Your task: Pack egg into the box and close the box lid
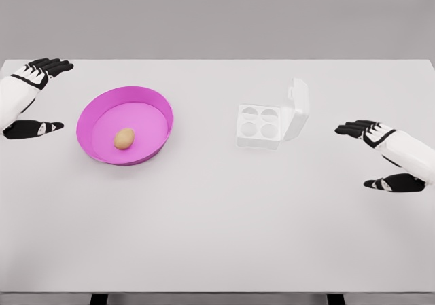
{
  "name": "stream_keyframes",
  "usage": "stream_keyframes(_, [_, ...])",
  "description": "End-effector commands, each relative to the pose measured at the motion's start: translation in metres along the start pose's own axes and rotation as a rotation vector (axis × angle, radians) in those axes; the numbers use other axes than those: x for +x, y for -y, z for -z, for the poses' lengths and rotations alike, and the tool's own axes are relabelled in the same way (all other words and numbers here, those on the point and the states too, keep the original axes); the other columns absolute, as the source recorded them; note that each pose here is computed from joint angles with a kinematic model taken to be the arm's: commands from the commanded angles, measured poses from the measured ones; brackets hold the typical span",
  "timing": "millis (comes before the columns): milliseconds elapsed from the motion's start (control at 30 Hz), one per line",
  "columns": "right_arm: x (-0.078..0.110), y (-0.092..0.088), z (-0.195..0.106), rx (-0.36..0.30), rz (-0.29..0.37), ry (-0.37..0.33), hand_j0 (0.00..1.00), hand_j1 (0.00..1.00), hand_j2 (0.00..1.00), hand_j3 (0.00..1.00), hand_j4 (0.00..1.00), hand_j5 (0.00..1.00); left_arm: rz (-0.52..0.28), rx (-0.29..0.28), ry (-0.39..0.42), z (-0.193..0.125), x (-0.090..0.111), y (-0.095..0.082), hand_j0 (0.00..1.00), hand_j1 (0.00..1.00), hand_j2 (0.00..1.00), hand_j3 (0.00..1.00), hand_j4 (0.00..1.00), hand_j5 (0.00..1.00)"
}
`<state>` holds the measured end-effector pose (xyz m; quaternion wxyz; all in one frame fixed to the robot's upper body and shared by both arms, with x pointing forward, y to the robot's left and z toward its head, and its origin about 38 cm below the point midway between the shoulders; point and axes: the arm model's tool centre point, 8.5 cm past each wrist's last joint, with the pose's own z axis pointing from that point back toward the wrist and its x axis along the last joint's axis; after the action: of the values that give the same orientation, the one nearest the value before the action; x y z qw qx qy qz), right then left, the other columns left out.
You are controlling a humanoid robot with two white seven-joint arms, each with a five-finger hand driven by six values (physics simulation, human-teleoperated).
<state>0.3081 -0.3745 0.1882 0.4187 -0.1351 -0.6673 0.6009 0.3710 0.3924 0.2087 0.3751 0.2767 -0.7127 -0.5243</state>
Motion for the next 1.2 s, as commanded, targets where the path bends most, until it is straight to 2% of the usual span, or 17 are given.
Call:
stream_keyframes(0, [0.001,-0.001,0.001,-0.002,0.006,0.003,1.0,1.0,1.0,1.0,1.0,1.0,-0.004,0.004,0.0,0.0,0.0,-0.001,1.0,1.0,1.0,1.0,1.0,1.0])
stream_keyframes(133, [-0.003,0.007,-0.008,-0.107,0.018,-0.031,1.0,1.0,1.0,1.0,1.0,1.0,-0.002,0.011,0.0,0.002,-0.002,-0.004,1.0,1.0,1.0,1.0,1.0,1.0])
stream_keyframes(233, [-0.008,0.02,-0.018,-0.129,-0.024,-0.072,1.0,1.0,1.0,1.0,1.0,1.0,0.017,0.015,0.004,0.006,-0.005,-0.015,1.0,1.0,1.0,1.0,1.0,1.0])
stream_keyframes(300, [-0.007,0.032,-0.014,-0.144,-0.057,-0.066,1.0,1.0,1.0,1.0,1.0,1.0,0.022,-0.061,0.001,0.004,-0.01,-0.015,0.99,0.99,0.99,0.99,0.99,0.99])
stream_keyframes(333, [-0.007,0.032,-0.012,-0.145,-0.051,-0.056,1.0,1.0,1.0,1.0,1.0,1.0,-0.001,-0.116,0.02,0.011,-0.009,-0.011,0.99,0.99,0.99,0.99,0.99,0.99])
stream_keyframes(400, [-0.006,0.035,-0.006,-0.168,-0.048,-0.043,1.0,1.0,1.0,1.0,1.0,1.0,0.001,-0.178,0.04,0.02,-0.006,-0.007,0.99,0.99,0.99,0.99,0.99,0.99])
stream_keyframes(433, [-0.006,0.04,-0.002,-0.177,-0.063,-0.04,1.0,1.0,1.0,1.0,1.0,1.0,0.005,-0.286,0.043,0.019,-0.006,0.001,0.99,0.99,0.99,0.99,0.99,0.99])
stream_keyframes(467, [-0.008,0.044,0.007,-0.178,-0.064,-0.026,1.0,1.0,1.0,1.0,1.0,1.0,0.011,-0.425,0.047,0.017,-0.005,0.011,1.0,1.0,1.0,1.0,1.0,1.0])
stream_keyframes(533, [-0.011,0.041,0.033,-0.116,-0.103,-0.021,1.0,1.0,1.0,1.0,1.0,1.0,-0.015,-0.376,0.07,0.023,-0.003,-0.001,1.0,1.0,1.0,1.0,1.0,1.0])
stream_keyframes(600, [-0.012,0.042,0.054,-0.06,-0.144,-0.058,1.0,1.0,1.0,1.0,1.0,1.0,0.009,-0.327,0.088,0.036,-0.002,-0.023,1.0,1.0,1.0,1.0,1.0,1.0])
stream_keyframes(667, [-0.011,0.043,0.055,-0.059,-0.145,-0.058,1.0,1.0,1.0,1.0,1.0,1.0,0.01,-0.29,0.111,0.045,0.002,-0.034,1.0,1.0,1.0,1.0,1.0,1.0])
stream_keyframes(733, [-0.013,0.046,0.055,-0.067,-0.147,-0.064,1.0,1.0,1.0,1.0,1.0,1.0,-0.013,-0.301,0.143,0.051,0.01,-0.025,1.0,1.0,1.0,1.0,1.0,1.0])
stream_keyframes(800, [-0.027,0.046,0.053,-0.058,-0.126,-0.102,1.0,1.0,1.0,1.0,1.0,1.0,-0.074,-0.296,0.193,0.058,0.019,-0.019,1.0,1.0,1.0,1.0,1.0,1.0])
stream_keyframes(867, [-0.035,0.042,0.057,-0.032,-0.113,-0.138,1.0,1.0,1.0,1.0,1.0,1.0,-0.098,-0.299,0.226,0.068,0.025,-0.017,1.0,1.0,1.0,1.0,1.0,1.0])
stream_keyframes(933, [-0.029,0.036,0.075,0.024,-0.15,-0.117,1.0,1.0,1.0,1.0,1.0,1.0,-0.123,-0.278,0.218,0.071,0.018,-0.022,1.0,1.0,1.0,1.0,1.0,1.0])
stream_keyframes(1067, [-0.028,0.03,0.081,0.115,-0.191,-0.101,1.0,1.0,1.0,1.0,1.0,1.0,-0.118,-0.317,0.242,0.089,0.022,-0.016,1.0,1.0,1.0,1.0,1.0,1.0])
stream_keyframes(1167, [-0.028,0.03,0.081,0.115,-0.191,-0.101,1.0,1.0,1.0,1.0,1.0,1.0,-0.116,-0.354,0.261,0.099,0.026,-0.01,1.0,1.0,1.0,1.0,1.0,1.0])
